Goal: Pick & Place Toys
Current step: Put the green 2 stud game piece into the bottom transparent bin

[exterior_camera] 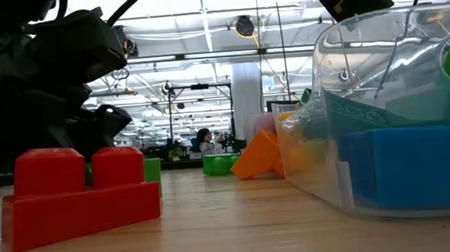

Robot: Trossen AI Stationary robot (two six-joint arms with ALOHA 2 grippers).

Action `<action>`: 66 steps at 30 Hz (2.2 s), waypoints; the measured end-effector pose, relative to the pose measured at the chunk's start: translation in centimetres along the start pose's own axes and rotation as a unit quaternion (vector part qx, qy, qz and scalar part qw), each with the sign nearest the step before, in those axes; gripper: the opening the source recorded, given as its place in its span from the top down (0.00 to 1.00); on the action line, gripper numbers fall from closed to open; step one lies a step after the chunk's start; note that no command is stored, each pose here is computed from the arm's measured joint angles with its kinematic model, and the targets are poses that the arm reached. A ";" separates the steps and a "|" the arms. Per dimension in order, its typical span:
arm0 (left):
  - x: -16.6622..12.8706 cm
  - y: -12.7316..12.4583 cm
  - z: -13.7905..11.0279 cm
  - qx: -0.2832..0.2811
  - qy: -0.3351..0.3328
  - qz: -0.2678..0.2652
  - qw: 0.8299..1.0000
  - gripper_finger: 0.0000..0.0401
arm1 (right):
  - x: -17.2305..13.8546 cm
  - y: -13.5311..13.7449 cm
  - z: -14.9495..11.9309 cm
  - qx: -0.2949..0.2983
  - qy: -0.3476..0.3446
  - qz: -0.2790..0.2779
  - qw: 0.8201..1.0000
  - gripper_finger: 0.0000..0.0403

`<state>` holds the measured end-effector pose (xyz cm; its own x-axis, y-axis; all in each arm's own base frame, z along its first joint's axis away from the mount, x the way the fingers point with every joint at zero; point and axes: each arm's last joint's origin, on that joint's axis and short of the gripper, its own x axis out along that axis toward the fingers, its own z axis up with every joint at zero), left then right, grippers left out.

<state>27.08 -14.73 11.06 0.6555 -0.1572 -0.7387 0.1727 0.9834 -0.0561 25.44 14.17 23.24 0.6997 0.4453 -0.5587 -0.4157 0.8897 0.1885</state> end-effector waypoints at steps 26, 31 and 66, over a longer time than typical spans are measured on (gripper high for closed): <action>-5.5 2.0 7.5 -0.006 -0.312 0.111 0.944 0.57 | -0.6 -4.6 0.4 -0.048 -0.254 -0.169 0.951 0.35; -5.3 2.4 7.5 0.004 -0.311 0.108 0.944 0.57 | 0.5 -6.0 0.3 -0.025 -0.269 -0.189 0.944 0.35; -5.3 2.5 7.5 0.005 -0.306 0.108 0.946 0.51 | 5.2 -7.8 0.9 -0.071 -0.278 -0.163 0.944 0.68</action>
<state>29.58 -12.13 19.85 0.9786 0.0202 -0.2050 -0.0081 0.9982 0.0601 32.82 9.59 19.61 0.9842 0.1700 -0.0503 -0.1725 0.9836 -0.0526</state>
